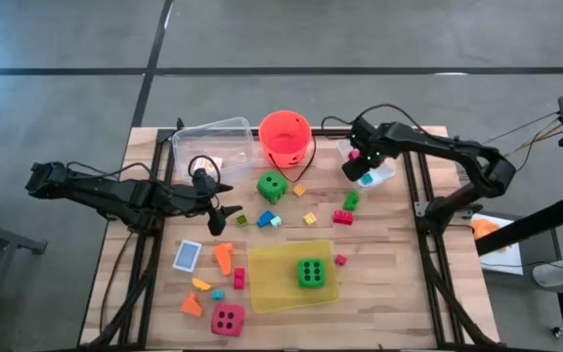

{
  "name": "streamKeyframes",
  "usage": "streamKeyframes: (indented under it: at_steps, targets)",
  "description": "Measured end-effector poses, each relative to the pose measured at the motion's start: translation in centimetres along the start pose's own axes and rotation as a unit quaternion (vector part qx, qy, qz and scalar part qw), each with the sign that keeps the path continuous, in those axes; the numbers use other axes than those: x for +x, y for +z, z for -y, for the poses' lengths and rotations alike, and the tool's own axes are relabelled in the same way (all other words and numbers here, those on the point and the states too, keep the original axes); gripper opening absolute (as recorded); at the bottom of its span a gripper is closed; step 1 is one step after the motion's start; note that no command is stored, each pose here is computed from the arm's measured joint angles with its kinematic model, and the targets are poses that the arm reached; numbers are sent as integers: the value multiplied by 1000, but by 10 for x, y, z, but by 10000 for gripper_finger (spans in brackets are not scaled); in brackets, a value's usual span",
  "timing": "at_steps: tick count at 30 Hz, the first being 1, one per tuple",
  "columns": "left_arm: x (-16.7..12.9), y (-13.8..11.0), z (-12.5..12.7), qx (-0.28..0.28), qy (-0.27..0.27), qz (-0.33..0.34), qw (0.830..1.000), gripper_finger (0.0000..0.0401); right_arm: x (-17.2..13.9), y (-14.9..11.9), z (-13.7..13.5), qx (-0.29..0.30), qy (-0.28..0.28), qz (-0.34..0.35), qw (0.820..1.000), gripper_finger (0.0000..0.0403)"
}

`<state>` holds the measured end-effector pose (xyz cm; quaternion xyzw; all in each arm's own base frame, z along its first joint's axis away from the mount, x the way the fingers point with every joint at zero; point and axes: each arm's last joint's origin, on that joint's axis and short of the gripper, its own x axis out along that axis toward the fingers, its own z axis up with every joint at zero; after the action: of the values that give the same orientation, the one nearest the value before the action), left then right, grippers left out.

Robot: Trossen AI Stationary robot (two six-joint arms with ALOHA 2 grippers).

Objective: Pick & Place Toys
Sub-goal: Put the light green game piece into the white bin

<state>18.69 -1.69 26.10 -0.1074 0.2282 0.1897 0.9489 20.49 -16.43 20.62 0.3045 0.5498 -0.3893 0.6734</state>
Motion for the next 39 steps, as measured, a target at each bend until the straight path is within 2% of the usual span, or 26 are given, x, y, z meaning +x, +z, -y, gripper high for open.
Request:
streamKeyframes:
  at_steps: [8,14,28,39]
  targets:
    - [0,0,0,0,0,0,1000,319,21,4,-5,-25,3,-33,999,82]
    - [0,0,0,0,0,0,1000,319,24,5,-7,-43,35,-45,997,82]
    - [0,0,0,0,0,0,1000,319,37,1,-8,-68,44,-72,994,82]
    - [0,0,0,0,0,0,1000,319,38,1,-8,-86,50,-57,993,82]
